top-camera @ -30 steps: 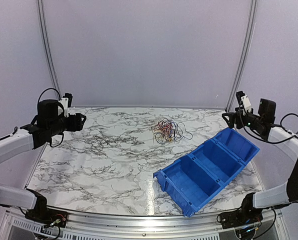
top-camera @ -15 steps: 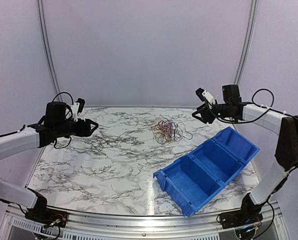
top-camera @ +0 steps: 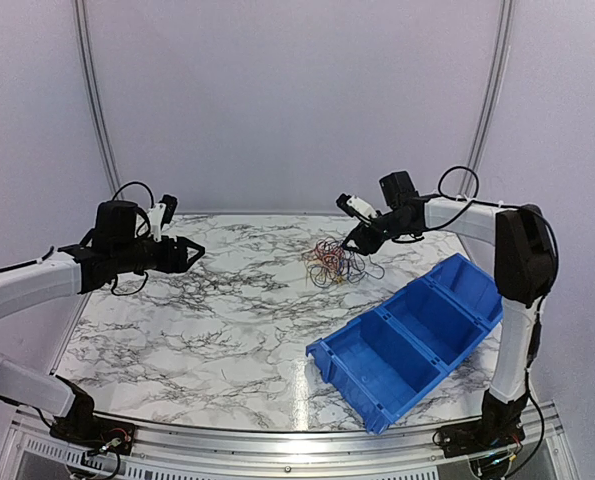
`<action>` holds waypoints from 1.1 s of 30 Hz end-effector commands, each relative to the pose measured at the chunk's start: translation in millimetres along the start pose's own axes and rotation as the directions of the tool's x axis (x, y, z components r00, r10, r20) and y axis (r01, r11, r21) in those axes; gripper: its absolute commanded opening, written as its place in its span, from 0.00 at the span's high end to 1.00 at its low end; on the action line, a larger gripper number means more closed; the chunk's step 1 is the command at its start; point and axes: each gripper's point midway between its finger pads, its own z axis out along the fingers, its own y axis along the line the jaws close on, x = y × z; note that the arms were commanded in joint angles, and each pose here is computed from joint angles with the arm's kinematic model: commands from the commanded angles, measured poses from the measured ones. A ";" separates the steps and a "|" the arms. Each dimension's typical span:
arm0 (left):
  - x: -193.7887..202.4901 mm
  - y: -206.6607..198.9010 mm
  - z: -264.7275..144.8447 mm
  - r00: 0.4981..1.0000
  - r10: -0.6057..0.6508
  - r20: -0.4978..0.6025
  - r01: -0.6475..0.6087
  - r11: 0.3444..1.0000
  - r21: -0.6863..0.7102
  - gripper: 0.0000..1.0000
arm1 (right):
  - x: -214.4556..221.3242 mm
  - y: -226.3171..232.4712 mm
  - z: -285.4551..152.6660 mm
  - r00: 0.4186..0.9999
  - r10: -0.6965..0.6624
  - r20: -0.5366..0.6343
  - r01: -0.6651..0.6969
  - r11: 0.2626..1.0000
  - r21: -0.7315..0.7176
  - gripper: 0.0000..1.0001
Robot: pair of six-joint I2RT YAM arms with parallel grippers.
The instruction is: Untangle the cables
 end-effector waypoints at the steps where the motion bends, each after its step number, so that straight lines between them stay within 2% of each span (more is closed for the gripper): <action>1: -9.6 -8.9 0.1 1.000 0.000 0.008 0.000 1.000 0.027 0.28 | -0.8 -8.0 8.7 0.998 0.043 -0.040 -0.042 0.999 0.032 0.54; 4: -9.5 -10.3 0.8 1.000 0.001 0.006 -0.001 1.000 0.028 0.28 | 1.9 -10.7 15.8 0.997 0.056 -0.052 -0.054 0.998 0.035 0.64; 8: -5.7 -11.3 4.2 1.000 0.001 -0.008 -0.001 1.000 0.030 0.28 | 0.7 -12.9 17.7 0.997 0.059 -0.044 -0.057 0.998 0.042 0.73; 17: 0.3 -11.3 10.7 1.000 -0.002 -0.030 0.003 1.000 0.027 0.28 | 4.7 -13.8 31.4 0.996 0.073 -0.050 -0.073 0.997 0.019 0.79; 19: -0.3 -13.3 12.2 1.000 -0.010 -0.027 0.011 0.999 0.035 0.28 | 3.6 -14.8 33.7 0.996 0.080 -0.049 -0.079 0.997 0.014 0.85; 23: -6.0 -49.3 20.4 0.999 -0.012 -0.030 0.015 0.994 0.110 0.28 | -4.2 -14.5 28.9 0.996 0.075 -0.047 -0.075 0.997 0.009 1.00; 28: -21.1 -91.5 38.4 0.998 -0.020 0.057 0.016 0.997 0.076 0.23 | -27.8 -4.8 -0.8 0.998 0.056 0.015 -0.056 0.998 -0.004 1.00; 33: -28.1 -119.5 89.5 0.993 -0.088 0.075 0.086 0.996 0.029 0.23 | -53.4 10.1 -36.7 0.995 0.045 0.092 -0.042 0.999 -0.030 1.00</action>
